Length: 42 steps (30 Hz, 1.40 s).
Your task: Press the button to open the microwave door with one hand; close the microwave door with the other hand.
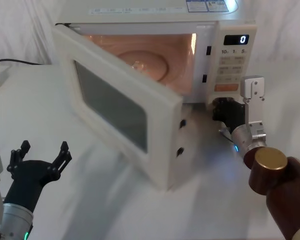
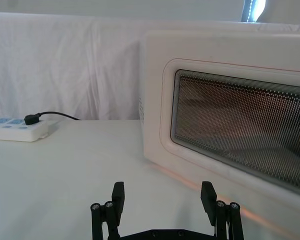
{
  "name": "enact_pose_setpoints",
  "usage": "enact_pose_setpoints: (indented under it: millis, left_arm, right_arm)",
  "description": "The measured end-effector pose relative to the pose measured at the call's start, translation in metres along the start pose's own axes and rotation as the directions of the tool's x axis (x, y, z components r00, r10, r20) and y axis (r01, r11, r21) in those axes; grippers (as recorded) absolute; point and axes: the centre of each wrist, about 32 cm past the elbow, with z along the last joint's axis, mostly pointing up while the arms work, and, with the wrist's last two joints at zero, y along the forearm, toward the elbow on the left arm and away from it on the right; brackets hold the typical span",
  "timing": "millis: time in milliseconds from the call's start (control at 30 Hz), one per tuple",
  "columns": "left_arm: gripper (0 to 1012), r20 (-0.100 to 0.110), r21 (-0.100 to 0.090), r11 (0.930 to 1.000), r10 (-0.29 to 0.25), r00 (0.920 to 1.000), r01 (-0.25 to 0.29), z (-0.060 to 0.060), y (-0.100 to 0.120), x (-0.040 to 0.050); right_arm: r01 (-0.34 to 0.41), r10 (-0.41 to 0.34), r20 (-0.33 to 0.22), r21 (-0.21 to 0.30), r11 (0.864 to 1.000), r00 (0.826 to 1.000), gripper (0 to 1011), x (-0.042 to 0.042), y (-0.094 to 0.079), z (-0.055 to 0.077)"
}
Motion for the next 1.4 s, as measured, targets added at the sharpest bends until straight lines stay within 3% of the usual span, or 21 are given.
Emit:
enact_pose_setpoints:
  millis: [800, 1400]
  left_arm:
    - [1001, 0.0, 0.0, 1.0, 0.0, 1.0, 0.0, 0.0, 0.0, 0.0]
    - [1001, 0.0, 0.0, 1.0, 0.0, 1.0, 0.0, 0.0, 0.0, 0.0]
  right_arm:
    - [0.009, -0.009, -0.029, 0.003, 1.0, 1.0, 0, -0.0028, -0.033, 0.003]
    - [-0.002, 0.002, -0.027, 0.015, 1.0, 1.0, 0, -0.0087, -0.077, 0.008]
